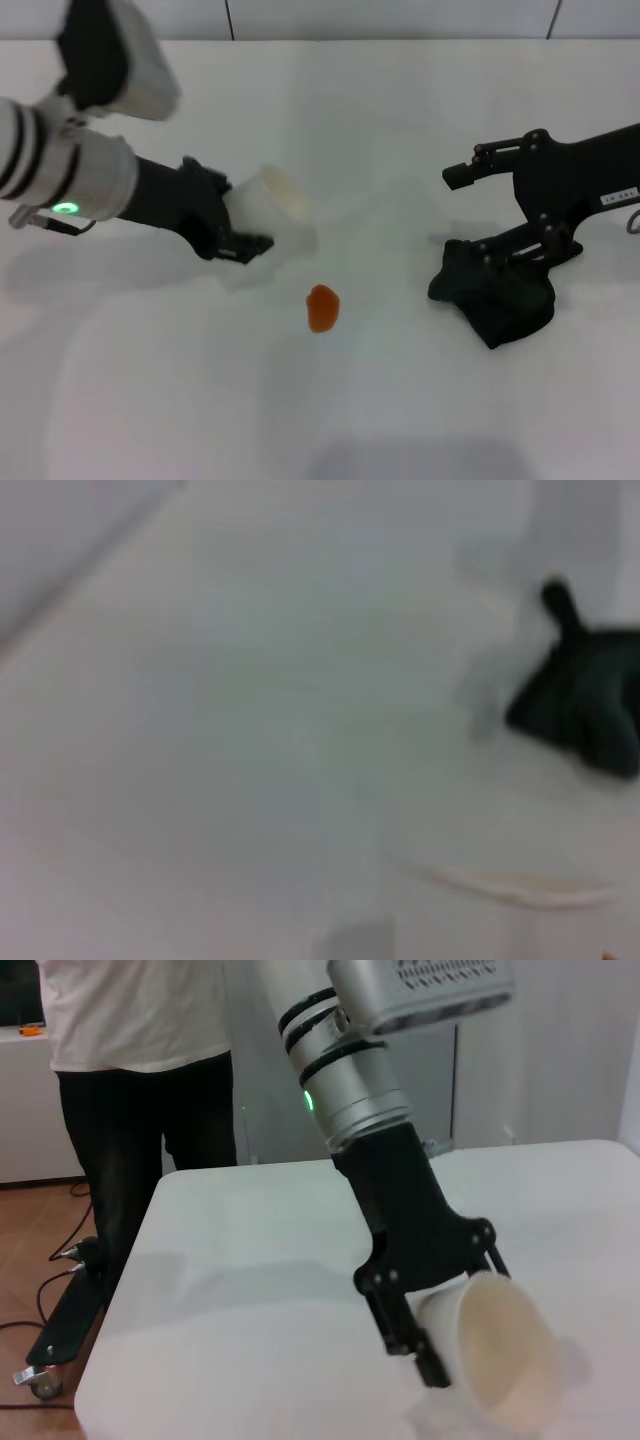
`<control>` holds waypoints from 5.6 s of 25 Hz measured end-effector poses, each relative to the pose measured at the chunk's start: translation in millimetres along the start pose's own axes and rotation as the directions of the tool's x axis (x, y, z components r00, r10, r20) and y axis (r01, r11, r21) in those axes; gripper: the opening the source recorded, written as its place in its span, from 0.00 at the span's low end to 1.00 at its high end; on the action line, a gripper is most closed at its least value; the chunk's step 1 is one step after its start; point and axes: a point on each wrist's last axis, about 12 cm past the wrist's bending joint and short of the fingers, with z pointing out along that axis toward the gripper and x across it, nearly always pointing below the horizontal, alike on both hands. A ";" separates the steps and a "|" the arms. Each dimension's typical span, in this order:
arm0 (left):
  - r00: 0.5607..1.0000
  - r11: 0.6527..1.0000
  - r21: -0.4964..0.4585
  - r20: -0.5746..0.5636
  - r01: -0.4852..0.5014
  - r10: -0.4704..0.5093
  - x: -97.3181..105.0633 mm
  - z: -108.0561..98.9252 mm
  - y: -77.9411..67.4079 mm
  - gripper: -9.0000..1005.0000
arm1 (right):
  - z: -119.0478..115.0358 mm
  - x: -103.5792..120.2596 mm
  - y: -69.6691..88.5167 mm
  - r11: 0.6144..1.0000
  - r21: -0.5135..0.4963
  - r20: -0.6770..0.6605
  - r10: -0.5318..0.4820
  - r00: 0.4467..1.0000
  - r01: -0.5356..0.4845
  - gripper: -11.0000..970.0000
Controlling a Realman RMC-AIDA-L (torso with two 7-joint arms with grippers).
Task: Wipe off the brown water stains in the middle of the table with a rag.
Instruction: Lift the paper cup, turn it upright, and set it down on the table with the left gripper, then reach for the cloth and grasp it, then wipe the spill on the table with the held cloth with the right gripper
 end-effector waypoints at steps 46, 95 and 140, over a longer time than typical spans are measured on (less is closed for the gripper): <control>0.805 0.933 -0.140 0.557 0.333 -0.203 135.0 66.9 -51.7 0.53 | 4.0 -6.6 1.6 0.999 -0.036 0.010 0.008 1.000 -0.008 0.87; 0.819 0.970 0.149 0.521 0.191 -0.241 155.5 -43.5 -77.4 0.89 | 15.2 5.0 0.4 0.998 0.004 -0.163 0.069 0.984 -0.069 0.81; 0.992 0.974 0.227 0.126 -0.027 -0.002 67.5 -75.8 -49.0 0.89 | 66.0 15.3 -8.1 0.962 0.217 -0.505 0.254 0.825 -0.163 0.19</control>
